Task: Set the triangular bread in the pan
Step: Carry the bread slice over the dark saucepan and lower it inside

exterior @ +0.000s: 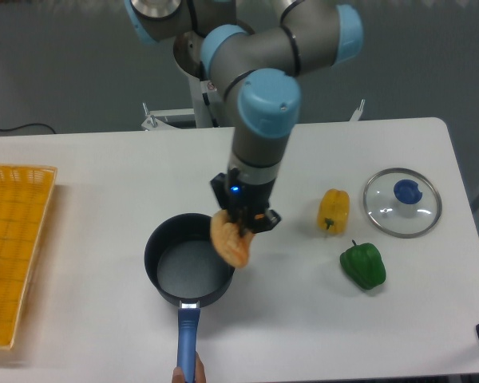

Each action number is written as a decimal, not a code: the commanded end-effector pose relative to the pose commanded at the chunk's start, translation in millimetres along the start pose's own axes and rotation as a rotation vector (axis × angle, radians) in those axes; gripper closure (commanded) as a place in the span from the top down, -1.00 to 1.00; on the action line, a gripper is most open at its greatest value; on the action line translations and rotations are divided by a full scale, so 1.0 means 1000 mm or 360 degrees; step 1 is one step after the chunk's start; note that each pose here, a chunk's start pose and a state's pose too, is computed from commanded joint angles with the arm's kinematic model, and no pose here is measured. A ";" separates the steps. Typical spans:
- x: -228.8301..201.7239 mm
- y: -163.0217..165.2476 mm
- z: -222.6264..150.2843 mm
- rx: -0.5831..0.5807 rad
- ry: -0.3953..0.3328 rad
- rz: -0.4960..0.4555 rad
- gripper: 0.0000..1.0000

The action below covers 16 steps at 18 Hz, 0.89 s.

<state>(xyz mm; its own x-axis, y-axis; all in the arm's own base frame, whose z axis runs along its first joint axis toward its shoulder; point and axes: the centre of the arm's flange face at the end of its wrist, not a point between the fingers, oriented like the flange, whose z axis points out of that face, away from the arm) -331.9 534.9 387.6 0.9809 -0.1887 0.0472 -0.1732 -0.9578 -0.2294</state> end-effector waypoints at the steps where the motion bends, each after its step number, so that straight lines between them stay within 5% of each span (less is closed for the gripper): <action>1: 0.006 -0.005 0.001 0.0001 0.0003 0.0007 -0.48; 7: 0.027 -0.040 0.024 0.0013 -0.0010 -0.0074 -0.47; 16: 0.029 -0.046 0.043 -0.0049 -0.0014 -0.0042 -0.35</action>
<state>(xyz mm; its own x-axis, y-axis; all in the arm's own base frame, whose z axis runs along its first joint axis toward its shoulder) -292.0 583.2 357.8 0.9859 -0.1612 0.0443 -0.1495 -0.9687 -0.1980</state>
